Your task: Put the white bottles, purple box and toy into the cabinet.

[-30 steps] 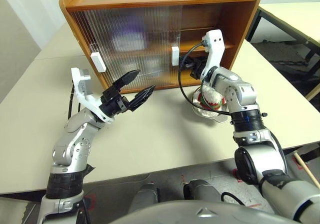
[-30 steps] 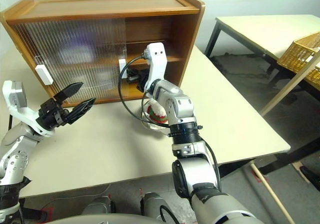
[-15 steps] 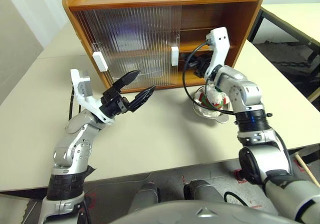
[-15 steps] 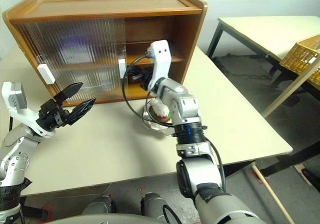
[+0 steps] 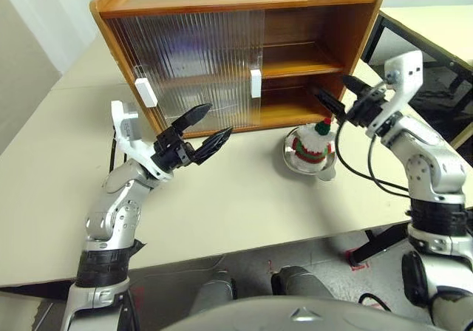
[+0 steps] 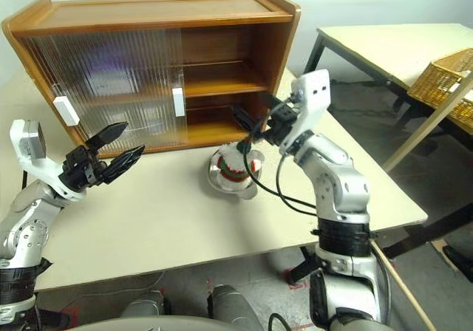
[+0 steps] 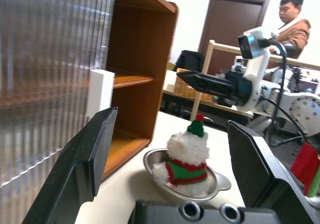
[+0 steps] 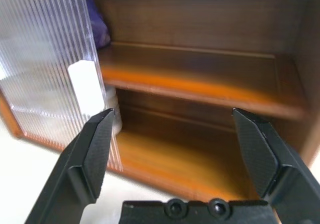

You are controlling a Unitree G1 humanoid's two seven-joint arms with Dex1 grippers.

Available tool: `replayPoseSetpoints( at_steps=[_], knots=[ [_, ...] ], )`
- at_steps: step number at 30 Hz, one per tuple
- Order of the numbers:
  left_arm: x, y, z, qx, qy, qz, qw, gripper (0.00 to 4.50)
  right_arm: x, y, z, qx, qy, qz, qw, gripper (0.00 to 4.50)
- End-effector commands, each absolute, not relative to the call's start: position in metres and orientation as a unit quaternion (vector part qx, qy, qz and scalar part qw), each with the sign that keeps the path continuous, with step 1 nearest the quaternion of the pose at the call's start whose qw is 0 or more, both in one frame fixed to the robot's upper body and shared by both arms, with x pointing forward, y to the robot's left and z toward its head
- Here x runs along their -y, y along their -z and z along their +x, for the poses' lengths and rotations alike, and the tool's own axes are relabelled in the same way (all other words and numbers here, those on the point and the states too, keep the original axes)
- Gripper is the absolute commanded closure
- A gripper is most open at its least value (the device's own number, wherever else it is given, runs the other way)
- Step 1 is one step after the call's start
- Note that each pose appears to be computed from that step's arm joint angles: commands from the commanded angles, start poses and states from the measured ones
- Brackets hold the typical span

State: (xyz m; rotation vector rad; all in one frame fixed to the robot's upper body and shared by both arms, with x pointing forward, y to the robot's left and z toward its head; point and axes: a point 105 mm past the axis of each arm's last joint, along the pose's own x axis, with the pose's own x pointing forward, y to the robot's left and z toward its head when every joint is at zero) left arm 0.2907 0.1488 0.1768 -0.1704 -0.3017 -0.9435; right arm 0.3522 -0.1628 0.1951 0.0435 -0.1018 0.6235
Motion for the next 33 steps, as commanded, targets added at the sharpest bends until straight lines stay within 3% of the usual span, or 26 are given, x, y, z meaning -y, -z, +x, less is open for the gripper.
replayPoseSetpoints(
  at_steps=[1,8,22,33],
  knots=[
    [-0.149,-0.173,0.292,0.137,0.455,-0.077,0.877,0.0,0.166,-0.188,0.334,0.039,-0.33,0.031,0.943,0.02],
    [-0.15,-0.173,0.291,0.135,0.455,-0.077,0.877,0.0,0.17,-0.158,0.313,-0.003,-0.337,0.055,0.94,0.02],
    [-0.154,-0.175,0.289,0.134,0.45,-0.072,0.88,0.0,0.175,-0.093,0.304,-0.085,-0.334,0.065,0.936,0.02],
    [-0.157,-0.178,0.289,0.133,0.447,-0.067,0.882,0.0,0.159,-0.086,0.314,-0.078,-0.341,0.072,0.934,0.02]
  ],
)
